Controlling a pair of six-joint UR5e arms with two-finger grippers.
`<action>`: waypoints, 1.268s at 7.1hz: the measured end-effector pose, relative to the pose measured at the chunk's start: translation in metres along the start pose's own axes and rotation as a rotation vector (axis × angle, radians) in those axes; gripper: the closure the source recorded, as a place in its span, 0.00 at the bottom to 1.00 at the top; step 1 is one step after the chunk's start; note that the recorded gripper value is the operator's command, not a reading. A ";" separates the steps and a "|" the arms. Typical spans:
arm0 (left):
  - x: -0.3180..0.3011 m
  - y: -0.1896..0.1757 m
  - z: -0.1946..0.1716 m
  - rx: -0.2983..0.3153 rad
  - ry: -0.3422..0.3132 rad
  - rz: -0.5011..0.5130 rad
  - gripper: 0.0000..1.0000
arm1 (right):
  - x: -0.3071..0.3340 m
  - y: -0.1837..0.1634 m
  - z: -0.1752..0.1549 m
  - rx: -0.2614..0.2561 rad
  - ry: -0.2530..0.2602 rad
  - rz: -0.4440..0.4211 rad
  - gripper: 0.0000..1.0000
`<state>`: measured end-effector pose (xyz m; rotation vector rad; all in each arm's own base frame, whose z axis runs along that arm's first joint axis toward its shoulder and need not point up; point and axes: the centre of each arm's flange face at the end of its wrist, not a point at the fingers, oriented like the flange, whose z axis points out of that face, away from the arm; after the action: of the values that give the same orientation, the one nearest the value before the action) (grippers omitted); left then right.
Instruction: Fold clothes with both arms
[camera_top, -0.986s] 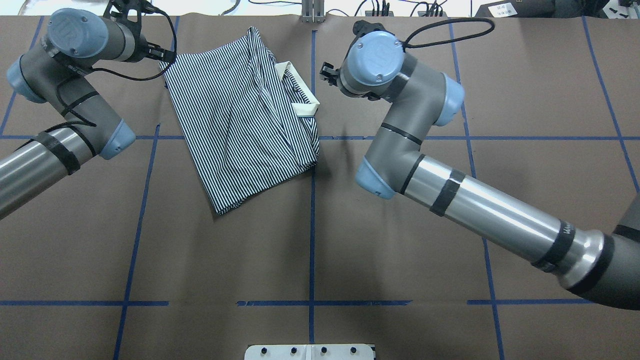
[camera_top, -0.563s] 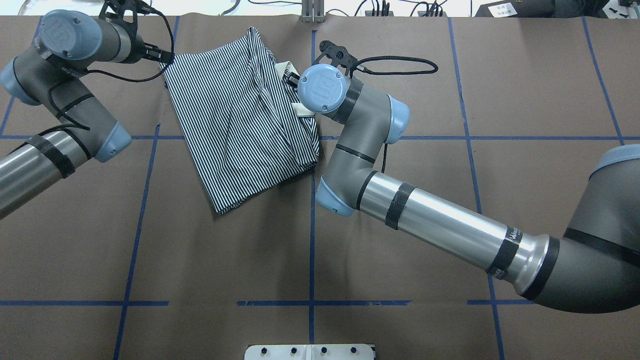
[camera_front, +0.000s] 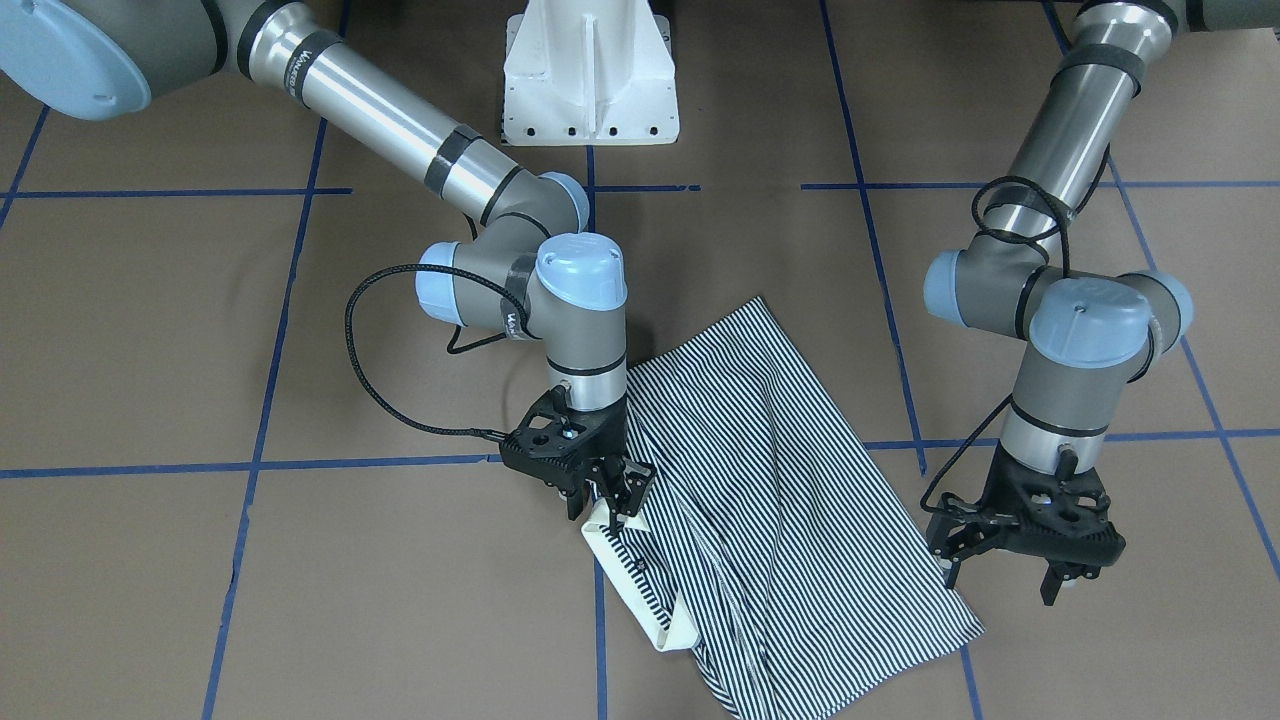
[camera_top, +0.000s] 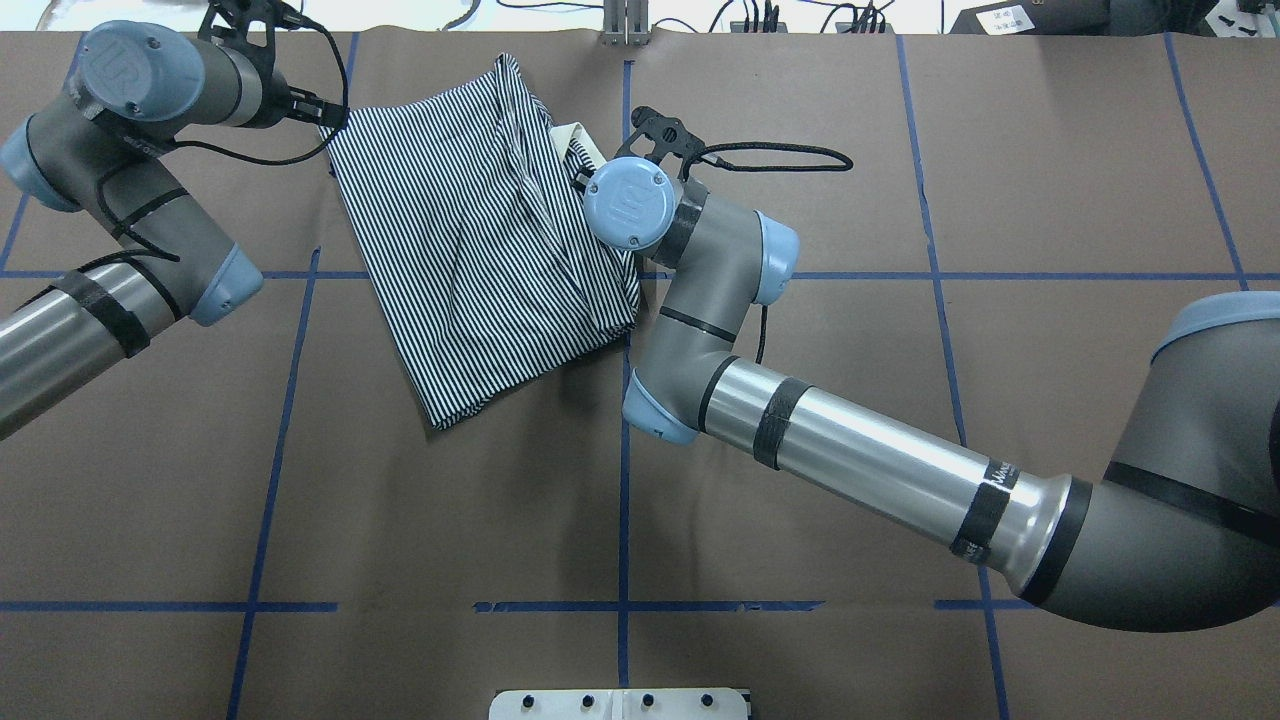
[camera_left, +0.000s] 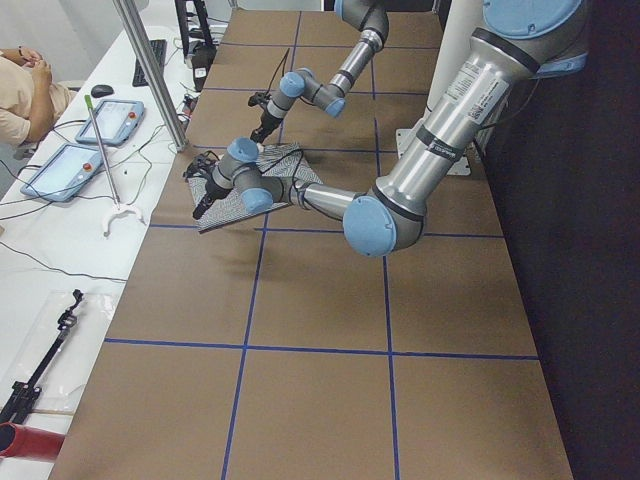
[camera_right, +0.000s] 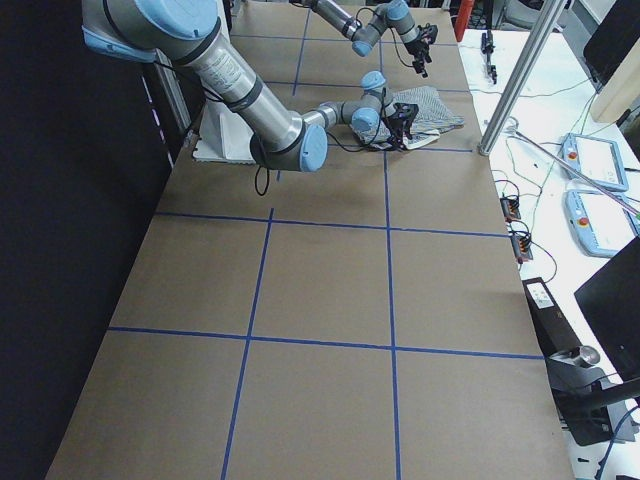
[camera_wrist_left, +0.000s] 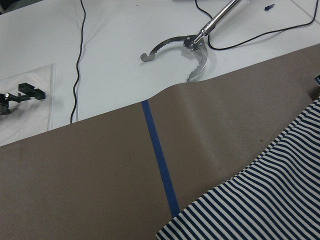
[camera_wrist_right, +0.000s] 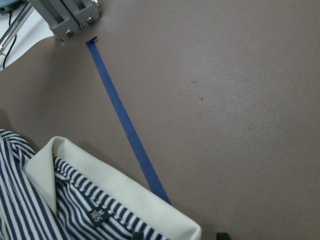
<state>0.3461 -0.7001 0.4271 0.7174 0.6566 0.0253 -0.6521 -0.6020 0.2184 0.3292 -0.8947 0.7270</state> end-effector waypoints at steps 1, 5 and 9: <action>0.000 0.000 -0.001 0.001 0.001 0.000 0.00 | -0.001 -0.001 0.000 0.000 -0.001 0.001 1.00; 0.005 -0.003 -0.007 0.015 0.013 -0.001 0.00 | 0.024 -0.009 -0.029 -0.011 -0.066 0.006 1.00; 0.013 -0.001 -0.014 0.025 0.030 -0.008 0.00 | 0.168 0.041 -0.083 -0.022 -0.130 -0.048 1.00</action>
<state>0.3483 -0.6891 0.4108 0.7392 0.6898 0.0209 -0.5625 -0.4549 0.3021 0.3806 -1.0142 0.6570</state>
